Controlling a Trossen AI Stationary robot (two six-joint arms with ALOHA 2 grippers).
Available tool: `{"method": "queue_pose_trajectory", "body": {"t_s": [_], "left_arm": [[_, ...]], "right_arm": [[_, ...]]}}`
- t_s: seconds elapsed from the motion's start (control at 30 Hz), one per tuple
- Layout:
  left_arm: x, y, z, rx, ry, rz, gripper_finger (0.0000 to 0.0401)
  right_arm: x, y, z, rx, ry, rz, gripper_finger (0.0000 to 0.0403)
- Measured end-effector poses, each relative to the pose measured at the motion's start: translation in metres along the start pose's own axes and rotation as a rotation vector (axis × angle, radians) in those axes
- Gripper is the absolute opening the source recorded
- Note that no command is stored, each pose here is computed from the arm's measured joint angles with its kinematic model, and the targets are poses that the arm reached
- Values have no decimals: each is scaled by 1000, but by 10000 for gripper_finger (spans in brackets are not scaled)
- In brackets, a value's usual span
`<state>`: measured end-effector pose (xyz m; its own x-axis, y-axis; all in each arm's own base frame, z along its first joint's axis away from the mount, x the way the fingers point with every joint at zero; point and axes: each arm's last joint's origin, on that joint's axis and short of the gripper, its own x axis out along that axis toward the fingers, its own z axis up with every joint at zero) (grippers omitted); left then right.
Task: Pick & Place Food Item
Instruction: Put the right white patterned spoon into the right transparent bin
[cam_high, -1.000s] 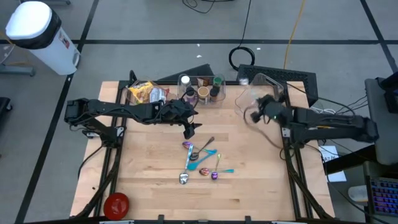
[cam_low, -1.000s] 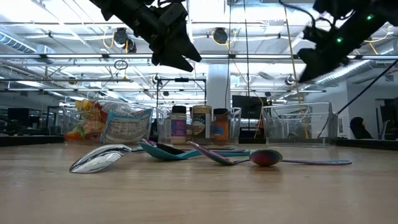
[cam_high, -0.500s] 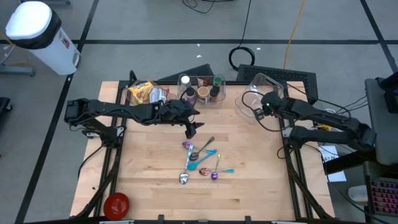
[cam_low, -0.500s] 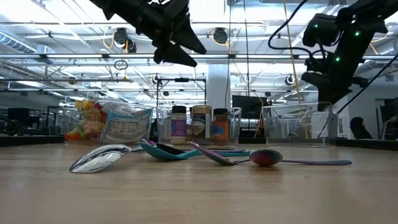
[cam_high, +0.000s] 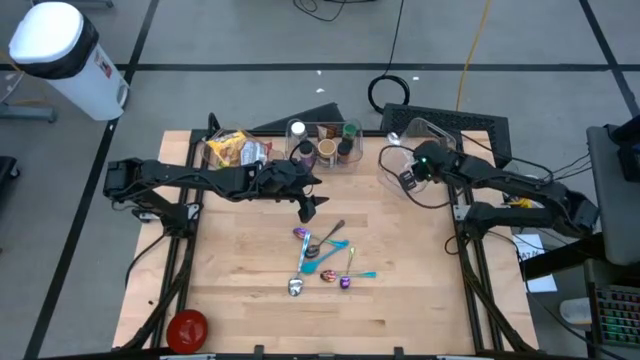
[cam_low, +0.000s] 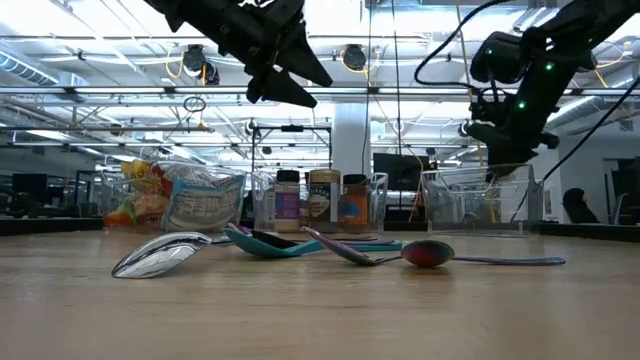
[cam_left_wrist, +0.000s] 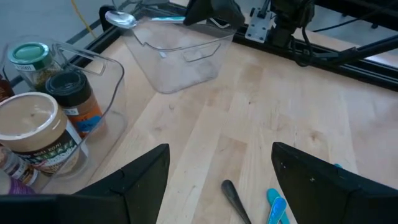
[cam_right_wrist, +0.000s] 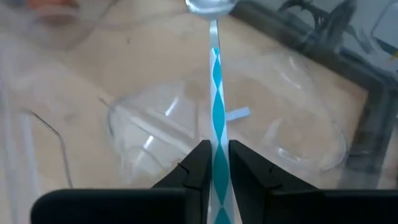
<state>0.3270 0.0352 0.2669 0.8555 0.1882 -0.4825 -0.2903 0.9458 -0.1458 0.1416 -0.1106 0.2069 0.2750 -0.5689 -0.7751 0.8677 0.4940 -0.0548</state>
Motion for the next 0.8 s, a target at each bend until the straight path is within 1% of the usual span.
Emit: {"method": "queue_pose_trajectory", "body": {"t_s": [0.07,0.2,0.33,0.43,0.63,0.8], "left_arm": [[0,0,0,-2,1,-1,285],[0,0,0,-19,1,-1,285],[0,0,0,-25,2,-2,285],[0,0,0,-25,2,-2,285],[0,-1,0,-24,2,-3,285],[0,-1,0,-25,2,-3,285]], "right_arm": [[2,-1,-3,-14,29,-14,47],[-2,-7,-5,48,31,-78,32],[-10,-11,-7,67,17,-79,22],[-13,-14,-9,66,14,-98,27],[-9,-23,-21,73,23,-253,40],[-4,-26,-17,88,-27,-257,42]]}}
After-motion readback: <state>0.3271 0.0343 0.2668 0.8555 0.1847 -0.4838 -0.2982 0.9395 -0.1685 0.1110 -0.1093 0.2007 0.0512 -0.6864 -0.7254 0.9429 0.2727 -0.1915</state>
